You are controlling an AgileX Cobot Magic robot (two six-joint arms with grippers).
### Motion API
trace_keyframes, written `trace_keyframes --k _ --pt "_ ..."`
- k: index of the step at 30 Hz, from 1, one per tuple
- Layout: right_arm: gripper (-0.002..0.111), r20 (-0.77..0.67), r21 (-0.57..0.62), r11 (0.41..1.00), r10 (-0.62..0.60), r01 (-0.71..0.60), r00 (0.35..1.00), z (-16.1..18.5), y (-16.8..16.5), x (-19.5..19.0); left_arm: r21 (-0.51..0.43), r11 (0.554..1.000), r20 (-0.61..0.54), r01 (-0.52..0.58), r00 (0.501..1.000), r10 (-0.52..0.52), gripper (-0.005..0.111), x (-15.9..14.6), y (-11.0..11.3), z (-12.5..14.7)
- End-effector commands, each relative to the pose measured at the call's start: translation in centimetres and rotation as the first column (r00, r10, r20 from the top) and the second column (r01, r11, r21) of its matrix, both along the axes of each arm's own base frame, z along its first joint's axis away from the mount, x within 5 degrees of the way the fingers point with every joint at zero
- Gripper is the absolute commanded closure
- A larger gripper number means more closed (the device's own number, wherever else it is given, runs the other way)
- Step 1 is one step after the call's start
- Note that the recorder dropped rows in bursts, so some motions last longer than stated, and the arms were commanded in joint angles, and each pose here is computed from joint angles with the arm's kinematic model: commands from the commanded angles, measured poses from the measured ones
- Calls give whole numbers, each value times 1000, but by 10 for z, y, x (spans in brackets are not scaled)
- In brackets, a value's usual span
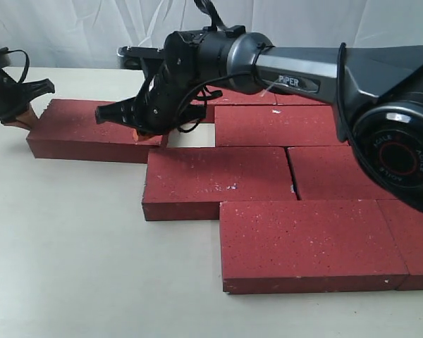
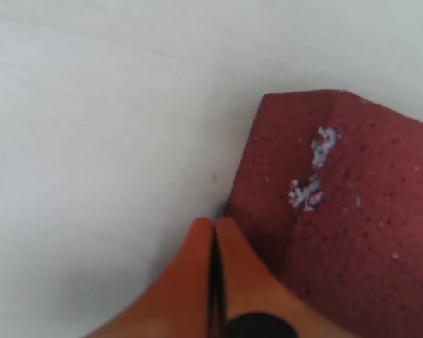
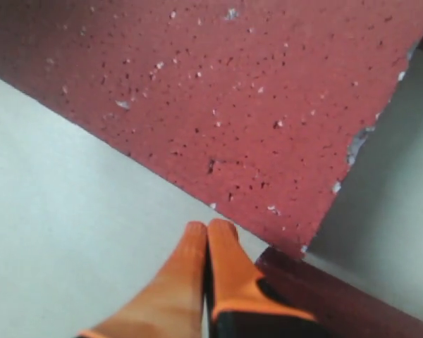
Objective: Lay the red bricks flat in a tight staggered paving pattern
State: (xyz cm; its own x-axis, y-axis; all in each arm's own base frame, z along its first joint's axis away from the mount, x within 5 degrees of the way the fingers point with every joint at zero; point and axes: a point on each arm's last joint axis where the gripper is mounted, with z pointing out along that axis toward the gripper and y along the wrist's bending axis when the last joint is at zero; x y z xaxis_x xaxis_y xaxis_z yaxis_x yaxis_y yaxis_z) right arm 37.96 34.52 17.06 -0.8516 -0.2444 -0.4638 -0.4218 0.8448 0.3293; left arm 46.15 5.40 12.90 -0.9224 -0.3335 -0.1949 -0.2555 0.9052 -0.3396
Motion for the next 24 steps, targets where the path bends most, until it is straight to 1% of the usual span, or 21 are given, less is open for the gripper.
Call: trace_keyframes --k 1,2,5,9,12,16,19,24 --pt "109 100 74 997 -42 34 994 51 -14 7 -17 1000 -12 8 1000 -8 107 -2 -2 1" --pt "109 99 74 996 -50 42 994 55 -19 9 -18 1000 -14 9 1000 -9 107 -2 -2 1" --pt "109 55 44 996 -84 81 995 69 -46 17 -24 1000 -28 14 999 -15 107 -3 -3 1" --pt "109 -16 -22 995 -98 98 995 74 -70 19 -26 999 -41 21 999 -22 107 -4 -3 0" --pt "109 -49 -99 993 -70 65 996 77 -77 13 -11 1000 -44 29 999 -30 107 -5 -2 0" --pt "109 -120 -163 987 -12 -8 993 77 -82 3 28 998 -60 57 997 -55 107 -7 1 1" --pt "109 -126 -164 986 -6 -15 992 80 -83 1 42 997 -49 62 997 -60 107 -8 1 7" --pt "109 -112 -141 990 -4 -12 994 92 -86 -5 100 991 -33 84 996 -81 107 -10 5 20"
